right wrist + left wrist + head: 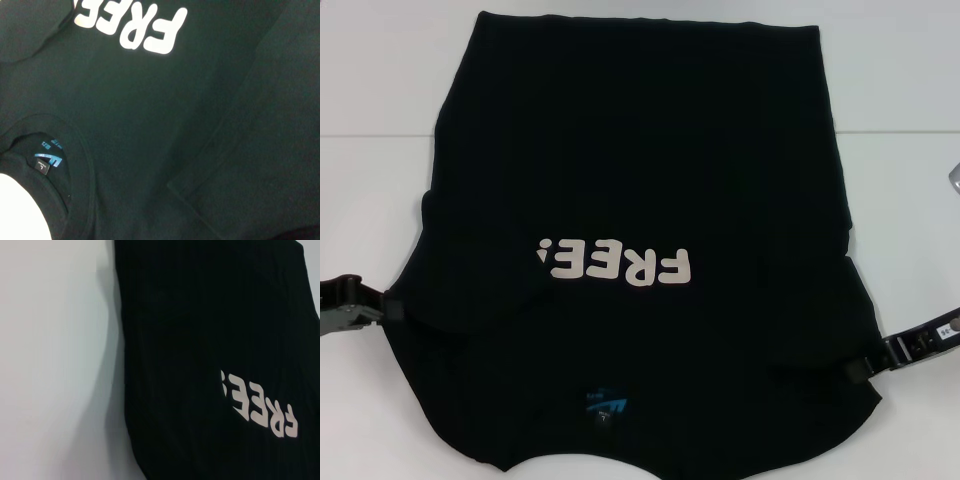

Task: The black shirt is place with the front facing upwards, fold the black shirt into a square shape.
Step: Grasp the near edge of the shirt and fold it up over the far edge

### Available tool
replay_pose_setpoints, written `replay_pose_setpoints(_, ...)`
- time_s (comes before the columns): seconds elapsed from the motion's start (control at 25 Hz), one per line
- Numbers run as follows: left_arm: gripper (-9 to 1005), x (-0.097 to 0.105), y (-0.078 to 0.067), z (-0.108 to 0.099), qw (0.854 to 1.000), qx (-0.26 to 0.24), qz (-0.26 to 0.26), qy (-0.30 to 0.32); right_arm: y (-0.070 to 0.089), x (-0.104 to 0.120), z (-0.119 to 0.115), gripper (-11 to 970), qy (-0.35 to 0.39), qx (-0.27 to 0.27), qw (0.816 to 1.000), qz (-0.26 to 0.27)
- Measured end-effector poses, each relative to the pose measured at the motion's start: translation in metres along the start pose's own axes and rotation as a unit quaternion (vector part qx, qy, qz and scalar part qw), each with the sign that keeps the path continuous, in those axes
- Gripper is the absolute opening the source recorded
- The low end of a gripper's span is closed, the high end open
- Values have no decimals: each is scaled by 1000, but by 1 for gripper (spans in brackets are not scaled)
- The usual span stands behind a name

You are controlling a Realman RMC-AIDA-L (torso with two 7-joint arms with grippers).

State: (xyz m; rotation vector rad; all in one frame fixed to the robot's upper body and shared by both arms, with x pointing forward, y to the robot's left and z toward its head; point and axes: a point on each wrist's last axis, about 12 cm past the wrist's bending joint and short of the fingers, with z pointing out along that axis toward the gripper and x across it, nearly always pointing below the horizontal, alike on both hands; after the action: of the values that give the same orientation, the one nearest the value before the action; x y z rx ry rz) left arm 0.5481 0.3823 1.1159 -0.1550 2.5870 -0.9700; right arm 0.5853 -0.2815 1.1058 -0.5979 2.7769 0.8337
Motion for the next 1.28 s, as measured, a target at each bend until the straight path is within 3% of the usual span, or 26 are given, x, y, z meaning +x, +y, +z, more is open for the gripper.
replay_pose_setpoints(0.64,25,7,-3,0,999,21,-2,27,-4,7,-8,81,1,-15,1000,-1)
replay_pose_setpoints(1.28,26,6,-1,-2,1000,16,-3,13,-7,8,-7,127,1,-5,1000,-9)
